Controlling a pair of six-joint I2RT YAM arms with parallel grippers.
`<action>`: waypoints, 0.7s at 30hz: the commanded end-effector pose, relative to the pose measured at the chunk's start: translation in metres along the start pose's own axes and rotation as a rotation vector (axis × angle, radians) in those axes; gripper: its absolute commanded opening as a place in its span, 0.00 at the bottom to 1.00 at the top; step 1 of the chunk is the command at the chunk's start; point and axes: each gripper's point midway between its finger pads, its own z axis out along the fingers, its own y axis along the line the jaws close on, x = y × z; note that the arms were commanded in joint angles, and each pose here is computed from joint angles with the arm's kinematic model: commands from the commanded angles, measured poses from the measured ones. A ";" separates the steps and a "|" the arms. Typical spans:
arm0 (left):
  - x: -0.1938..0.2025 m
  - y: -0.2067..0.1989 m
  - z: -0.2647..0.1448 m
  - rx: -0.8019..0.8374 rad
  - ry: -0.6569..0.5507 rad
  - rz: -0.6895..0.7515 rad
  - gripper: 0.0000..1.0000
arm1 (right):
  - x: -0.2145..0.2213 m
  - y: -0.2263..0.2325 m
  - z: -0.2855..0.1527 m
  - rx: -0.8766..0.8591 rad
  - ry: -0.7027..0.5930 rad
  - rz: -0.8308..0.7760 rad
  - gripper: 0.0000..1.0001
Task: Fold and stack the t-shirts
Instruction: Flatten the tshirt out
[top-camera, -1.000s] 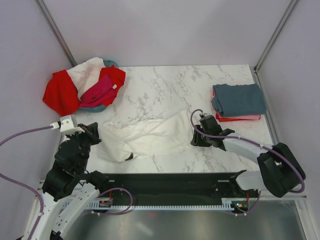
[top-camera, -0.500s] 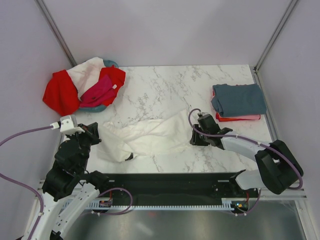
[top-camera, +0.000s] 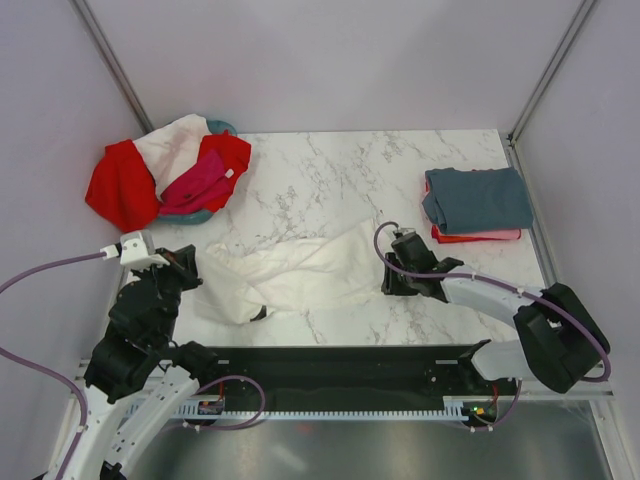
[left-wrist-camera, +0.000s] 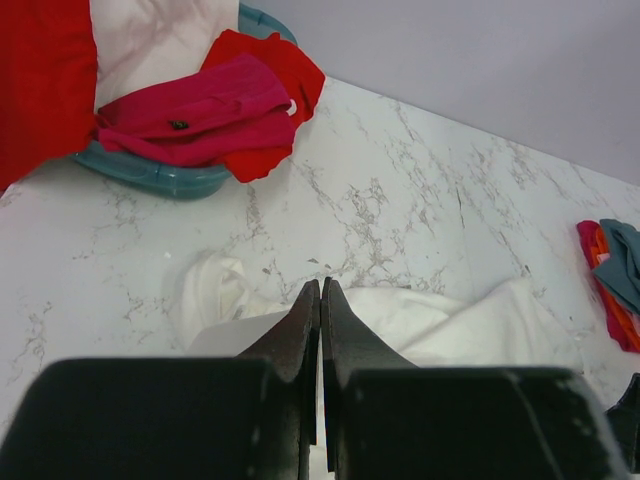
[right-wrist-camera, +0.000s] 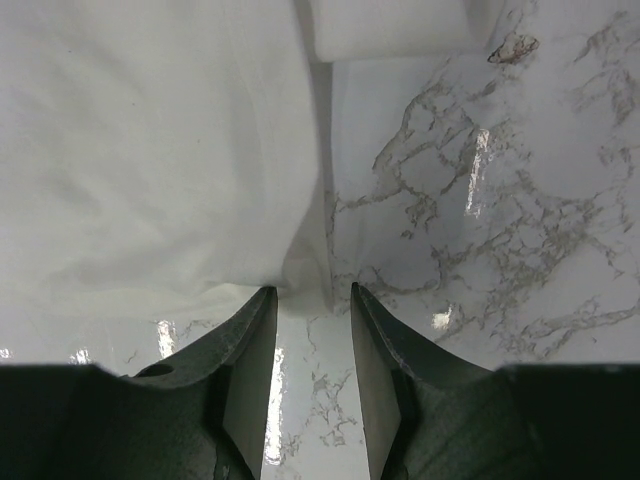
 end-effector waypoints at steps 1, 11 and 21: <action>-0.013 0.002 0.000 -0.009 -0.057 0.009 0.02 | 0.011 -0.013 0.006 0.074 0.043 -0.021 0.43; -0.013 0.003 -0.001 -0.011 -0.060 0.009 0.02 | 0.022 -0.017 0.006 0.148 0.061 -0.068 0.40; -0.015 0.003 -0.002 -0.005 -0.068 0.002 0.02 | 0.037 -0.021 0.001 0.239 0.060 -0.100 0.25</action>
